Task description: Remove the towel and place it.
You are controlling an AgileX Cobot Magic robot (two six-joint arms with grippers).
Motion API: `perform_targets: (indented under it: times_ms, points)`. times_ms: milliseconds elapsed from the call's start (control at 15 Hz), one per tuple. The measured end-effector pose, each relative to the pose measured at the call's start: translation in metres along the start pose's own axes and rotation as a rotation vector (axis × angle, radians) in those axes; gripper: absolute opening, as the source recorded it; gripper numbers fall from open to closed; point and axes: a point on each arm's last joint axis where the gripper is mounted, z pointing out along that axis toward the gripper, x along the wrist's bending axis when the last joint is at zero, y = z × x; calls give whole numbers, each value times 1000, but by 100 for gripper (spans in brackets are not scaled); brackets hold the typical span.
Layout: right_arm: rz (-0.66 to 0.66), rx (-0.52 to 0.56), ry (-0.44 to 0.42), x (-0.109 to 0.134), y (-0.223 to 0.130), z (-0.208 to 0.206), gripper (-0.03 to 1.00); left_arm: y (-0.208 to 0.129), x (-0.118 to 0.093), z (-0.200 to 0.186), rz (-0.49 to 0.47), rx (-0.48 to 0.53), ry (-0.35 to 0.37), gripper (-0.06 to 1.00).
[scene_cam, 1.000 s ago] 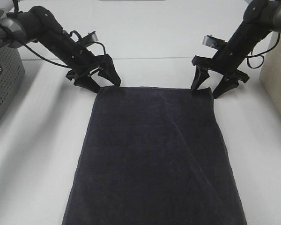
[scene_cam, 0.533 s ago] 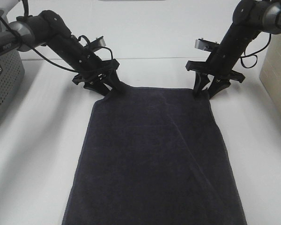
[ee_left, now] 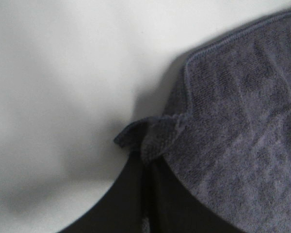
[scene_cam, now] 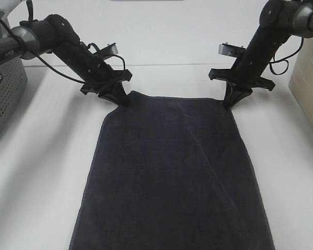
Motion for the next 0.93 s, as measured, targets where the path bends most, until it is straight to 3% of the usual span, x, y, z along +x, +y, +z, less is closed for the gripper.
perform_targets:
  times_ms: [667,933]
  points:
    - [0,-1,0,0,0,0,1,-1,0,0,11,12,-3,0]
    - [-15,-64,-5,3,9,-14,1,11,-7,-17,76,-37,47,0]
